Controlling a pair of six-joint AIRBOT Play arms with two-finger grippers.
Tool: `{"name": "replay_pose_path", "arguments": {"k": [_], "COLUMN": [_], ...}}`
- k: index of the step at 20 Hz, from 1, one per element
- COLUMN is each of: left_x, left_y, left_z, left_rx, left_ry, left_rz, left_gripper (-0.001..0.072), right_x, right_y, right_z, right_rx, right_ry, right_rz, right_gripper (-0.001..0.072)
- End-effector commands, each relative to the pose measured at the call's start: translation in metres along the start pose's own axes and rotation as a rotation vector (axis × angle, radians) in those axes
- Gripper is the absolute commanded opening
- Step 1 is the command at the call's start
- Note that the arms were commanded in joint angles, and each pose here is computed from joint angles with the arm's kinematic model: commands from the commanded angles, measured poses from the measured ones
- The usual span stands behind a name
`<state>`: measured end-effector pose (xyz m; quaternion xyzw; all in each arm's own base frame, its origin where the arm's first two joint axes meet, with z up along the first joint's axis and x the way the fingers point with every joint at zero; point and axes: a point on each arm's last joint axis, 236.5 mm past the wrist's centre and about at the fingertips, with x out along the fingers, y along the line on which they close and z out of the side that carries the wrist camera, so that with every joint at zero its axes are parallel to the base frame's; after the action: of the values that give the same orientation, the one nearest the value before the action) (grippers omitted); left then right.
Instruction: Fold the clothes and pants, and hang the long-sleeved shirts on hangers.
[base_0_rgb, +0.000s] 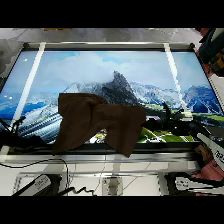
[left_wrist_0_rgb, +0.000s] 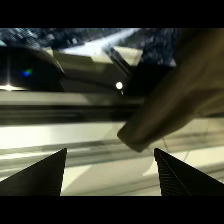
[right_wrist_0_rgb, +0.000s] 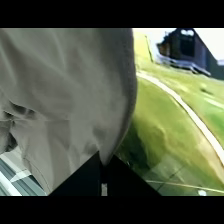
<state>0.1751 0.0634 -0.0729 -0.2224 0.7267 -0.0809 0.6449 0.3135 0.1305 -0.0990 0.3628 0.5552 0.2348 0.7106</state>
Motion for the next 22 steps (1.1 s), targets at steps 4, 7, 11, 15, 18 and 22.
{"name": "replay_pose_path", "arguments": {"k": [4,7,11,15,18,22], "left_x": [0.036,0.046,0.046,0.045,0.045,0.048], "left_y": [-0.012,-0.023,-0.027,-0.027,-0.028,-0.037], "left_z": [-0.033,-0.022,-0.008,-0.002,0.004,0.003], "left_rx": [-0.015,-0.044,-0.060,-0.066,-0.072,-0.041], "left_ry": [0.084,0.024,-0.036,-0.062,-0.086,-0.065], "left_rz": [-0.081,-0.131,-0.151,-0.154,-0.158,-0.164], "left_gripper": [0.0581,0.0582,0.0583,0.0583,0.0583,0.0583], "right_x": [0.000,-0.001,-0.024,-0.082,-0.117,-0.118], "right_y": [0.000,-0.001,-0.001,-0.014,-0.029,-0.029], "right_z": [0.002,0.005,0.037,0.075,0.079,0.079], "right_rx": [-0.013,-0.041,-0.113,-0.170,-0.226,-0.226], "right_ry": [-0.010,-0.020,-0.109,-0.199,-0.177,-0.175], "right_rz": [0.000,-0.008,-0.040,-0.151,-0.264,-0.272], "right_gripper": [0.0016,0.0015,0.0014,0.0014,0.0014,0.0014]}}
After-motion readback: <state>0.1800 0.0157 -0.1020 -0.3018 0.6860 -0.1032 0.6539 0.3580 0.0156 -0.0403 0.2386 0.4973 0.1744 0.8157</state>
